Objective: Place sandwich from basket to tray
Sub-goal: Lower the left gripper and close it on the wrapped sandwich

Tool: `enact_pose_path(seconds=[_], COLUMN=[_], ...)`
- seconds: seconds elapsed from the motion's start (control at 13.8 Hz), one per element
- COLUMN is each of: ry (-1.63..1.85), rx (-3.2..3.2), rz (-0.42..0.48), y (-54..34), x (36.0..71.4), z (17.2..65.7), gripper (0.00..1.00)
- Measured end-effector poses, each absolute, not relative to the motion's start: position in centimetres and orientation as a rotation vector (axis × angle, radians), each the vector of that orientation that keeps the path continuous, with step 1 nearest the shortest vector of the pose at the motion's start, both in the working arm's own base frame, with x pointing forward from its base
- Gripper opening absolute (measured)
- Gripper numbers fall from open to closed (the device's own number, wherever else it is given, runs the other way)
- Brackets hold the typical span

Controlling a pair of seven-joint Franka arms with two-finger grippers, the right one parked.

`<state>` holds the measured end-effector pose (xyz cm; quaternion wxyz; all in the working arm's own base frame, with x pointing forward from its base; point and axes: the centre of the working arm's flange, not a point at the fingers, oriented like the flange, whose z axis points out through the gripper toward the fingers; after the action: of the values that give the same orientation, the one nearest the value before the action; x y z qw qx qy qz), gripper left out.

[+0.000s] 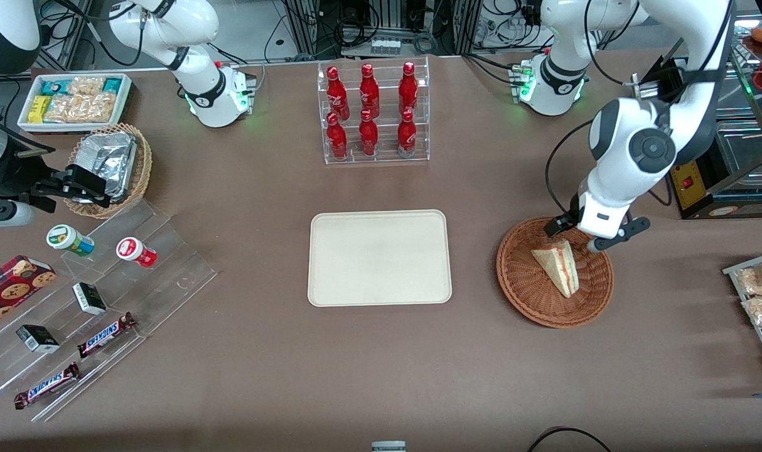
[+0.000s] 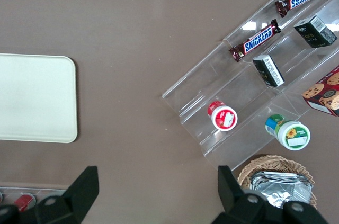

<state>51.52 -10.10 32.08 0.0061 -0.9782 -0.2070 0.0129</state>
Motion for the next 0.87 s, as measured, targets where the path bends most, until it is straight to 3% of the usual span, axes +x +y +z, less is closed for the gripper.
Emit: enact_pose_path(seconds=[0.36,0.65,0.87], ry=[-0.561,-0.490,-0.511], rx=[-3.056,-3.052,-3.054], rz=[0.004,-0.040,-0.045], y=[-10.0,-10.1,-9.4], x=[52.3,52.8,53.1], z=[28.8,27.1,26.5], gripper=[1.00,0.91,0.61])
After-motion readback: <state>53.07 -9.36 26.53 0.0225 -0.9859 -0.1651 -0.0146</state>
